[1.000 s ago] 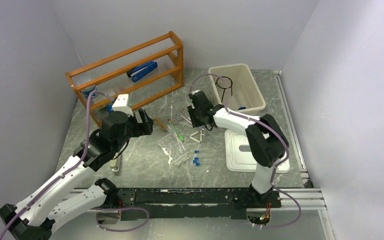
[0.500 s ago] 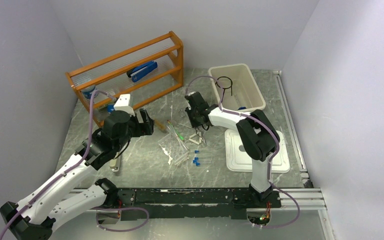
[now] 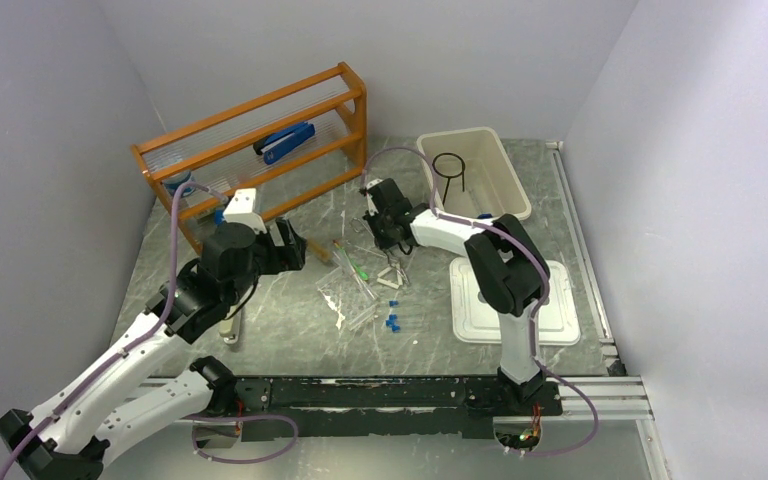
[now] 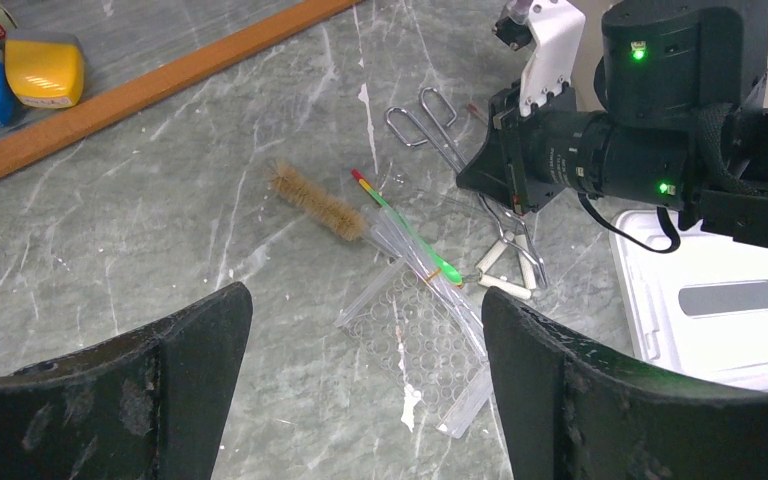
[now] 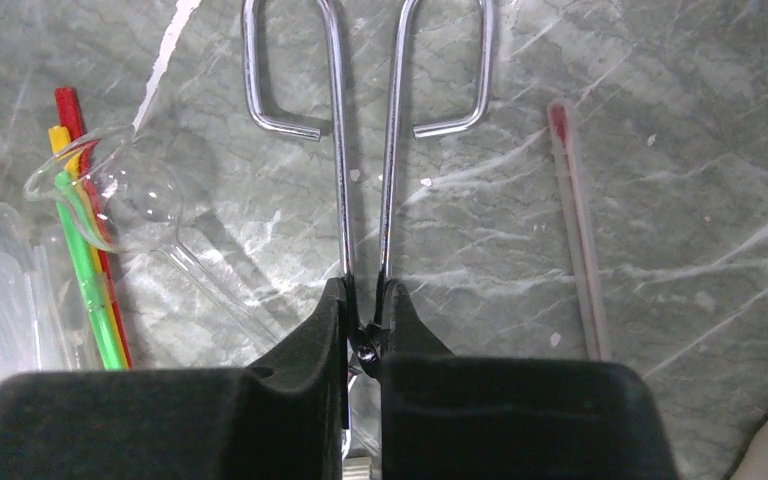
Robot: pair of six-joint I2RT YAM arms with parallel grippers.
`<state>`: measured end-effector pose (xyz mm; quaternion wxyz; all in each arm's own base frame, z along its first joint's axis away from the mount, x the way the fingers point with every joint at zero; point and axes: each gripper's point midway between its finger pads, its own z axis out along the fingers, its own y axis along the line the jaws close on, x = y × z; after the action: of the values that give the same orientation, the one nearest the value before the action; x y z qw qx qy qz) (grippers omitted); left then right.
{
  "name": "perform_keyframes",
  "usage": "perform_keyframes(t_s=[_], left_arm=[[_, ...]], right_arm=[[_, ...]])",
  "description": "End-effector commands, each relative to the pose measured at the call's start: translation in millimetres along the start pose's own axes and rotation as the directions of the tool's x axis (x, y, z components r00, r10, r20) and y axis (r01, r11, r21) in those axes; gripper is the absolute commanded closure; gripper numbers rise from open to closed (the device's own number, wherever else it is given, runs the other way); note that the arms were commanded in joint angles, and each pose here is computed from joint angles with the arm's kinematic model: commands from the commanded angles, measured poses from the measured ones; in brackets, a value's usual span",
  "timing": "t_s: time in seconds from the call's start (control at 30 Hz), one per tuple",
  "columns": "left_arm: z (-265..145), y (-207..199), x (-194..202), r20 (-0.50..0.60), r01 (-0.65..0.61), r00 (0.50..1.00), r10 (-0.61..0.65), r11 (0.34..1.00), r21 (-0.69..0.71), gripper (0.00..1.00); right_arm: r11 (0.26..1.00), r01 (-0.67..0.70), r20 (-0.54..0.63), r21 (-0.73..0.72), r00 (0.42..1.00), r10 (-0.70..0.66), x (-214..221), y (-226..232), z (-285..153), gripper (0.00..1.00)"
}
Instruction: Organize the chemistry lab equipment
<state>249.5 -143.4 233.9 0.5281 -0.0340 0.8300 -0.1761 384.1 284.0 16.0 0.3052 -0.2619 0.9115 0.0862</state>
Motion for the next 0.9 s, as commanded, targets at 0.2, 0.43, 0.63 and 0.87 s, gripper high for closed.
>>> perform_keyframes(t_s=[0.2, 0.43, 0.63, 0.87], left_arm=[[-5, 4, -11, 0.037, 0.012, 0.999, -0.011, 1.000, -0.019, 0.11], [-10, 4, -18, 0.055, 0.013, 0.998, -0.012, 1.000, -0.017, 0.11], [-12, 2, -21, 0.062, 0.016, 0.998, -0.016, 1.000, -0.008, 0.11], [-12, 0, -21, 0.062, 0.022, 0.998, -0.022, 1.000, 0.003, 0.11]], right_arm=[[0.998, 0.027, 0.246, -0.050, 0.969, -0.014, -64, 10, -65, 1.00], [1.000, -0.011, 0.471, -0.016, 0.882, 0.017, -117, -1, -145, 1.00], [0.987, -0.097, 0.623, 0.130, 0.782, -0.005, -146, -47, -218, 1.00], [0.943, -0.233, 0.698, 0.236, 0.716, 0.002, -153, -135, -273, 1.00]])
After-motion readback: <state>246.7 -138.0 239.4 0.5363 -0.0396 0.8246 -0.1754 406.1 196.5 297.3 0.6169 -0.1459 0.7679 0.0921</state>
